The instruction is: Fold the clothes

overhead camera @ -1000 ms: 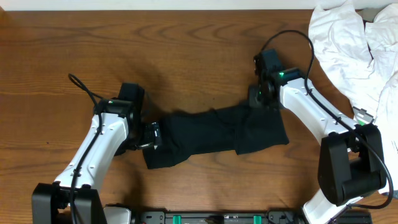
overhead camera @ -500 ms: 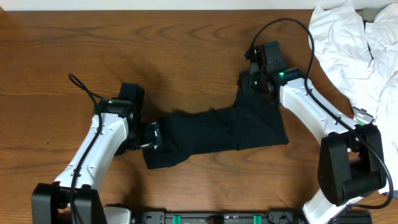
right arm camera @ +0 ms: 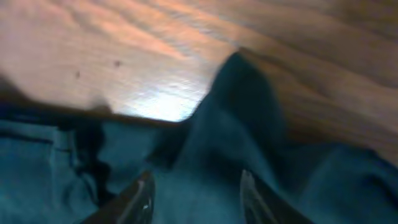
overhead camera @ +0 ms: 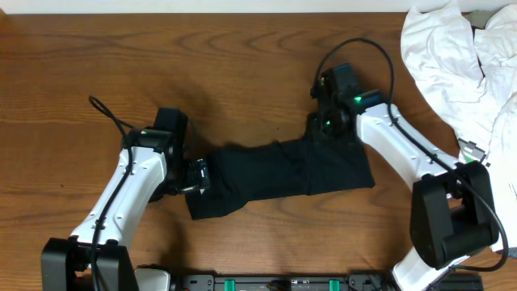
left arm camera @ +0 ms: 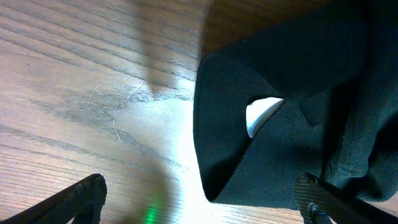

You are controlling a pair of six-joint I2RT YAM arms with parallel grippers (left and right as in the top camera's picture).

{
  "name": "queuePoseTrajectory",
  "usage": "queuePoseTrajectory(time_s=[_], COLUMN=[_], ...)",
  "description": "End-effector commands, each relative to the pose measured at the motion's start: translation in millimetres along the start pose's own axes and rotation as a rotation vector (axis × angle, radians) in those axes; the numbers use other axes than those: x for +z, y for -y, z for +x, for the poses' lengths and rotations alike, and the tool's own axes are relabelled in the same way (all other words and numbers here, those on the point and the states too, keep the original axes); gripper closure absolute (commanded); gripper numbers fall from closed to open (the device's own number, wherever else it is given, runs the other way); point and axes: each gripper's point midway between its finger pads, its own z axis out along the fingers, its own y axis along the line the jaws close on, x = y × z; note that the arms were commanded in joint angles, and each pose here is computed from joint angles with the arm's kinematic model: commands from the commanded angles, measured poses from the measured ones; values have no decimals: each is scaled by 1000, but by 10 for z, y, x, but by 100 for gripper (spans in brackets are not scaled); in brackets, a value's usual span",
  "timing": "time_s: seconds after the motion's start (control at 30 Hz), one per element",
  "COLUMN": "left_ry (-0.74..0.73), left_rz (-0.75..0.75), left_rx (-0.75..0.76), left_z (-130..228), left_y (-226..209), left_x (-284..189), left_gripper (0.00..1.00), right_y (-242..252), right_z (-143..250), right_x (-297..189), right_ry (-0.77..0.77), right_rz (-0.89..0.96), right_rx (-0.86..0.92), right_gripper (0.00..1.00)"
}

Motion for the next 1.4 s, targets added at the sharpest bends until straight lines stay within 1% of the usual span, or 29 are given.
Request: queuePoseTrajectory(time_s=[0.0,0.07,0.17,0.37,0.43,0.5,0.53,0.6,0.63,0.67,0.83,1.17,1.37], left_ry=[31,28,28,28,28,28,28,28,28,28,28,32,32], left_rz=[10,9,9,9,9,9,9,9,9,9,9,11,11], left_rx=[-7,-7,-7,-7,-7,-7,-7,-7,-7,-7,-7,-7,-7], left_z=[-64,-55,-55,-56,-56,-56,-56,-56,-56,-56,-57,-66,-66], left_y=[15,12,12,12,12,12,12,12,12,12,12,16,16], left_x=[-83,-83,-83,-83,-83,-83,-83,-83,-83,-83,-83,-83,-83], left_gripper=[2,2,2,2,2,2,2,2,2,2,2,2,2], right_y=[-55,-41,45,123,131,132,131,113,99,75,-29,-103,-55], right_z=[88,130,241,422,450,456,453,436,431,431,379,381,375], right_x=[39,62,116,203,220,223,224,227,229,232,245,255,259], right_ry=[-16,-23,-41,-77,-82,-83,-82,-76,-74,-75,-57,-53,-40], right_rz=[38,67,121,147,148,148,147,138,130,117,63,59,116], right_rx=[-43,-40,5,30,31,31,31,30,30,29,27,7,29], right_gripper=[62,65,67,71,76,83,84,82,77,75,68,69,73])
